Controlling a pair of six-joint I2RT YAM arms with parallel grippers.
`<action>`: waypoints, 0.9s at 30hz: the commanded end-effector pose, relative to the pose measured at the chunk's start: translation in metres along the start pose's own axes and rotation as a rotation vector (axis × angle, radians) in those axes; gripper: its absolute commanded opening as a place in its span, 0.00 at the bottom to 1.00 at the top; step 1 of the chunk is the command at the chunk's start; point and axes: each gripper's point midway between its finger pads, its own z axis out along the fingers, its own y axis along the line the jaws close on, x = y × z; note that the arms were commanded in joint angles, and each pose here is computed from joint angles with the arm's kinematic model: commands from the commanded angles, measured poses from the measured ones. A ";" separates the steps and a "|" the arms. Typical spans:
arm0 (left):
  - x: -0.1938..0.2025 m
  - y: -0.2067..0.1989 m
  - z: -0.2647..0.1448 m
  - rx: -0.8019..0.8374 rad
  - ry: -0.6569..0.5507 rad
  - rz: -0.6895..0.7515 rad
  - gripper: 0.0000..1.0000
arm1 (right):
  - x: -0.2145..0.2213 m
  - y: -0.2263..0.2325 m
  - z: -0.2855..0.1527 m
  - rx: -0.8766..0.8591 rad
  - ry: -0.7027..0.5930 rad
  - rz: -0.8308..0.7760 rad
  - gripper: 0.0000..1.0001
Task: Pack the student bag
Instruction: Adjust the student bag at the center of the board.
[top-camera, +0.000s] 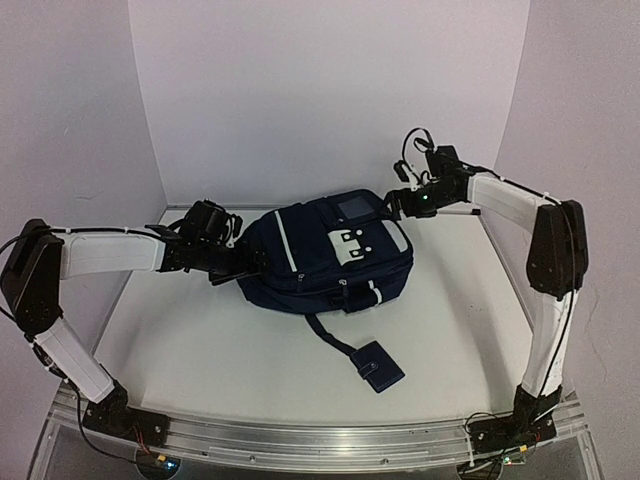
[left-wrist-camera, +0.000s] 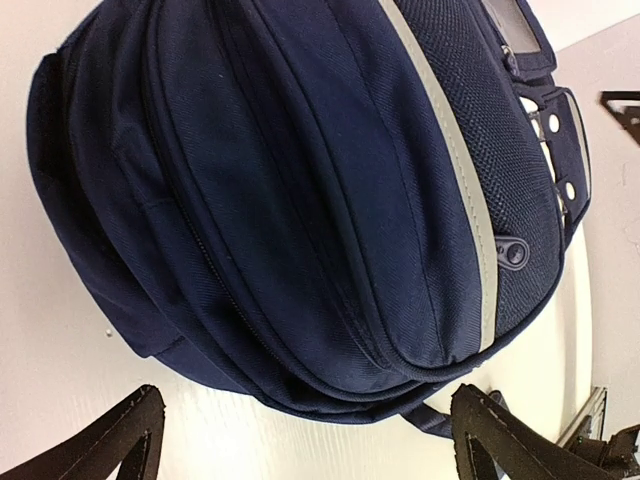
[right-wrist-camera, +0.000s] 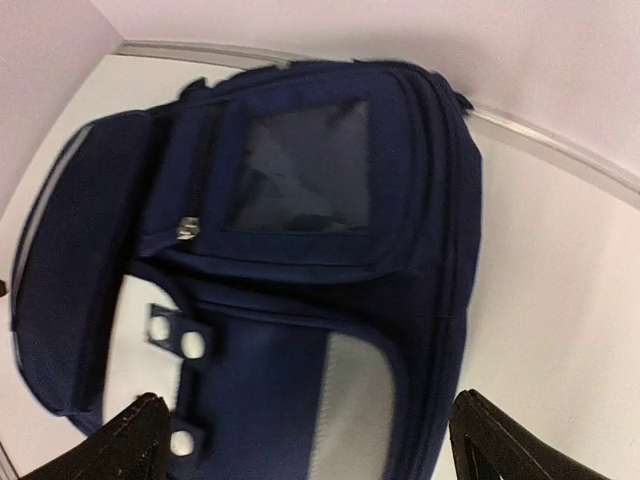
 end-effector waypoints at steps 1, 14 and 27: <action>-0.013 -0.019 -0.003 0.081 -0.045 -0.008 1.00 | 0.048 -0.018 0.040 -0.017 0.149 0.077 0.95; -0.030 -0.021 -0.033 0.016 -0.103 0.083 1.00 | 0.154 0.096 0.005 -0.474 0.371 0.200 0.55; 0.012 -0.119 0.013 -0.186 0.010 0.494 1.00 | 0.172 0.124 -0.012 -0.499 0.365 0.219 0.64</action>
